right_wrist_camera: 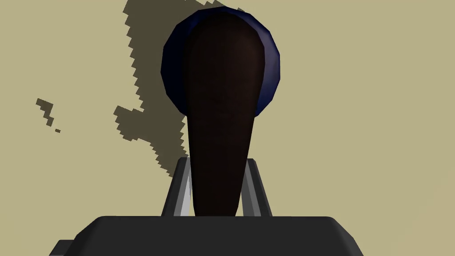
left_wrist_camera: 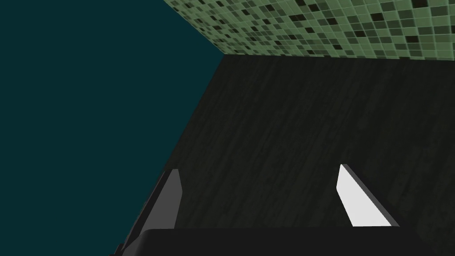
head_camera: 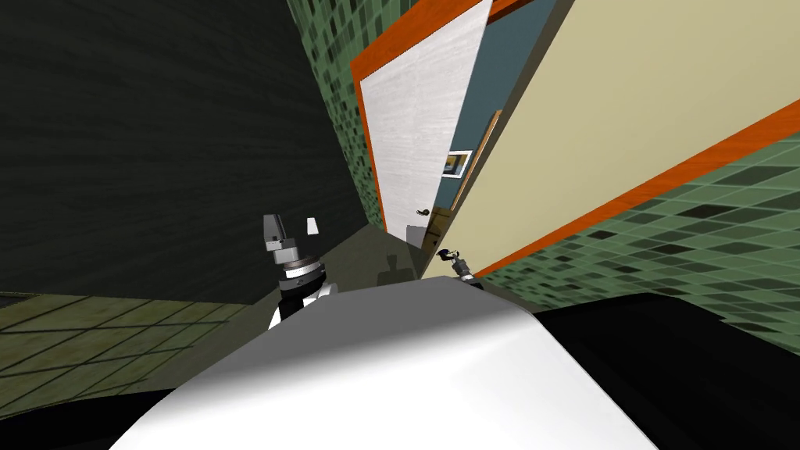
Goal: Pull the door open
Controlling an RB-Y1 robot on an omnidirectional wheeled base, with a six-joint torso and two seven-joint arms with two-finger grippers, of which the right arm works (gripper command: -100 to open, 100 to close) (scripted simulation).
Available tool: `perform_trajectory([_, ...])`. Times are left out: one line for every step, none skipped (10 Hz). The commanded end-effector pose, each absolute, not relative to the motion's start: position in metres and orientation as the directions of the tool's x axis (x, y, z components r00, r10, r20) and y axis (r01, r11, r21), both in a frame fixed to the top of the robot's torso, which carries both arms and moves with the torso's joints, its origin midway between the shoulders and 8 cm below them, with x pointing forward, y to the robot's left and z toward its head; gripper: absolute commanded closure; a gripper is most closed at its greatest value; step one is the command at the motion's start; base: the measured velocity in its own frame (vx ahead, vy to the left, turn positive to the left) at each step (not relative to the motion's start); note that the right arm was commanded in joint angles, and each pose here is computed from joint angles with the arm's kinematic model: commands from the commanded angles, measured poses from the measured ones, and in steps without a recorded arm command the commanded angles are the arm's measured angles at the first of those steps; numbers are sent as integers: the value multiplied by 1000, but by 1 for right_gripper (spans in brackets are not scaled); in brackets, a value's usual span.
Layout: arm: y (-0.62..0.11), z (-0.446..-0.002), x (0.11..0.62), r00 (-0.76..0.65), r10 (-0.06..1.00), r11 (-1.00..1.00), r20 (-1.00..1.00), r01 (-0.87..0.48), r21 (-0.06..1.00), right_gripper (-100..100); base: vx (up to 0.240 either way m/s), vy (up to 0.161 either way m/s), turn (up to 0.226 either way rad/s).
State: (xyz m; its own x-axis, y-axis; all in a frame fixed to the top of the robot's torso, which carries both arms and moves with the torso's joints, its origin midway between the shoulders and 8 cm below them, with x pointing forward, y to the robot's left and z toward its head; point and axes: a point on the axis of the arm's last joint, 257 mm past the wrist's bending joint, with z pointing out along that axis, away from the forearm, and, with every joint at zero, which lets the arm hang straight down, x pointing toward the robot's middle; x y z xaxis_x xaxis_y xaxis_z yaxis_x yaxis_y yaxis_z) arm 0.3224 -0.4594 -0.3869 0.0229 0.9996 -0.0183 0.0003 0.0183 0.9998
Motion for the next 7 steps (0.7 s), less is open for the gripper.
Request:
perform_trajectory([-451, -391, 315, 2, 1000, 9, -9, 2, 1000, 100, -184, -80, 104])
perform_trajectory([-450, -391, 312, -4, 1000, 9, -9, 1, 1000, 100, -126, -45, 92])
perform_trajectory([-449, -391, 306, -14, 1000, 7, -7, 1, 1000, 100, -127, -48, 136])
perform_trajectory([-447, -391, 301, -24, 1000, 5, -5, 0, 1000, 100, -169, -57, 173])
perform_trajectory([-447, -391, 298, -29, 1000, 4, -4, 0, 1000, 100, -145, -55, 114])
perform_trajectory([-445, -391, 291, -41, 999, 2, -2, 0, 1000, 100, -153, -42, 157])
perform_trajectory([-444, -391, 288, -46, 999, 1, -1, 0, 1000, 100, -180, -70, 139])
